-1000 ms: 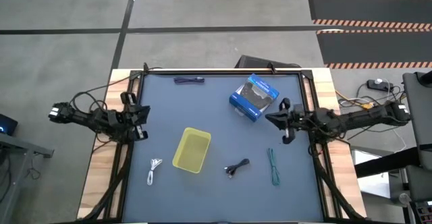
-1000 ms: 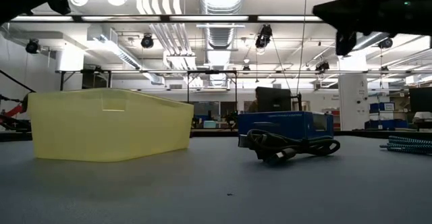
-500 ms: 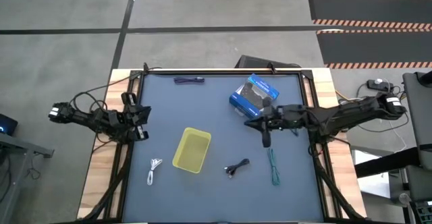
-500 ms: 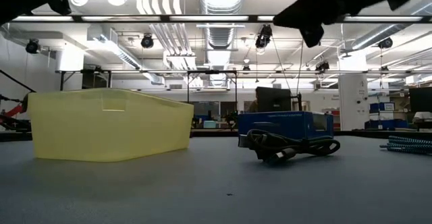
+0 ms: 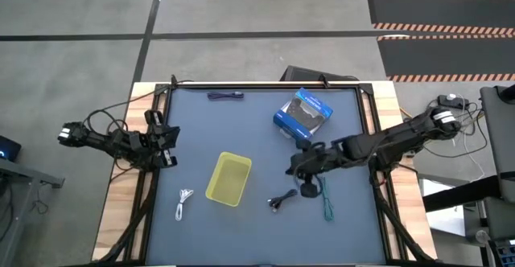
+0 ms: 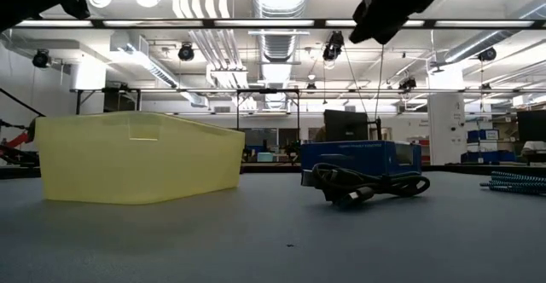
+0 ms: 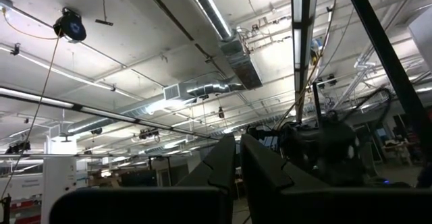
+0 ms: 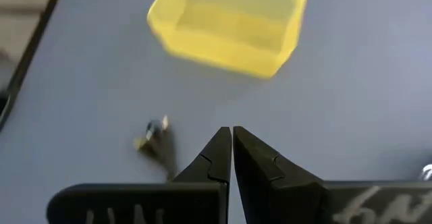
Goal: Pick and place USB-C Cables
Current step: Put the black charger cable into the yellow bin
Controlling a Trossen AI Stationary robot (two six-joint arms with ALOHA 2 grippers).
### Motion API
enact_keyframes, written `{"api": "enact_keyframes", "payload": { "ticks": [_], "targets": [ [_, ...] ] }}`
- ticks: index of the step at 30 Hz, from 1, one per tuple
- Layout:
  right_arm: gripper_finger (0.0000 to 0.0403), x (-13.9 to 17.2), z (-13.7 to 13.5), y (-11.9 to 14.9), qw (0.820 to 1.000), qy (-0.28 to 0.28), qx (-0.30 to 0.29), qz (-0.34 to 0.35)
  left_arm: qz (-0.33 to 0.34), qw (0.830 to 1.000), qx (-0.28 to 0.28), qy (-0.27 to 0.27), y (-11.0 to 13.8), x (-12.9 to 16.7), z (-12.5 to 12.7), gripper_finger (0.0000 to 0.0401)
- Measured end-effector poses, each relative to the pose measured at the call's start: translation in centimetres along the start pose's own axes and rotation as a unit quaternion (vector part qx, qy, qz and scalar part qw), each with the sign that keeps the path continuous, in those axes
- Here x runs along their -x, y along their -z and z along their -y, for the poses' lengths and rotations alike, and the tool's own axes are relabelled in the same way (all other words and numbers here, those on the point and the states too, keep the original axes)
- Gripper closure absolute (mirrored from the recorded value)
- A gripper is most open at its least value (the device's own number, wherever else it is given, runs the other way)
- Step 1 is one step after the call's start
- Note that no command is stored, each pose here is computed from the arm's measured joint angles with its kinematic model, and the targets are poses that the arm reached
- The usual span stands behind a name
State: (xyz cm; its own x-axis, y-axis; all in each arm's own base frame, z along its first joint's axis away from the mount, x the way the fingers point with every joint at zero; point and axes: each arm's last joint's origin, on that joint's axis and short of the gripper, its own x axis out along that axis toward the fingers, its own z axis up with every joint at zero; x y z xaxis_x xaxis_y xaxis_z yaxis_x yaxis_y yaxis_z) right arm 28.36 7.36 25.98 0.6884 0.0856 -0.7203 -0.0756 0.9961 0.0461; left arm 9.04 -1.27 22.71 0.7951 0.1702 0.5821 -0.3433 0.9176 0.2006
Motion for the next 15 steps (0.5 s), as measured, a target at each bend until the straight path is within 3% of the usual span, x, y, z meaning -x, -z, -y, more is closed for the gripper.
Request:
{"api": "enact_keyframes", "payload": {
  "ticks": [9,15],
  "targets": [
    [0.0394,-2.9,-1.7,0.8,0.982,0.028,0.007,-0.188,0.000,1.000,0.000,0.000,0.0,0.0,0.0,0.0393],
    [0.0394,-5.7,-2.5,1.6,0.976,0.024,0.025,-0.217,0.000,1.000,0.000,0.000,0.0,0.0,0.0,0.0393]
  ]
}}
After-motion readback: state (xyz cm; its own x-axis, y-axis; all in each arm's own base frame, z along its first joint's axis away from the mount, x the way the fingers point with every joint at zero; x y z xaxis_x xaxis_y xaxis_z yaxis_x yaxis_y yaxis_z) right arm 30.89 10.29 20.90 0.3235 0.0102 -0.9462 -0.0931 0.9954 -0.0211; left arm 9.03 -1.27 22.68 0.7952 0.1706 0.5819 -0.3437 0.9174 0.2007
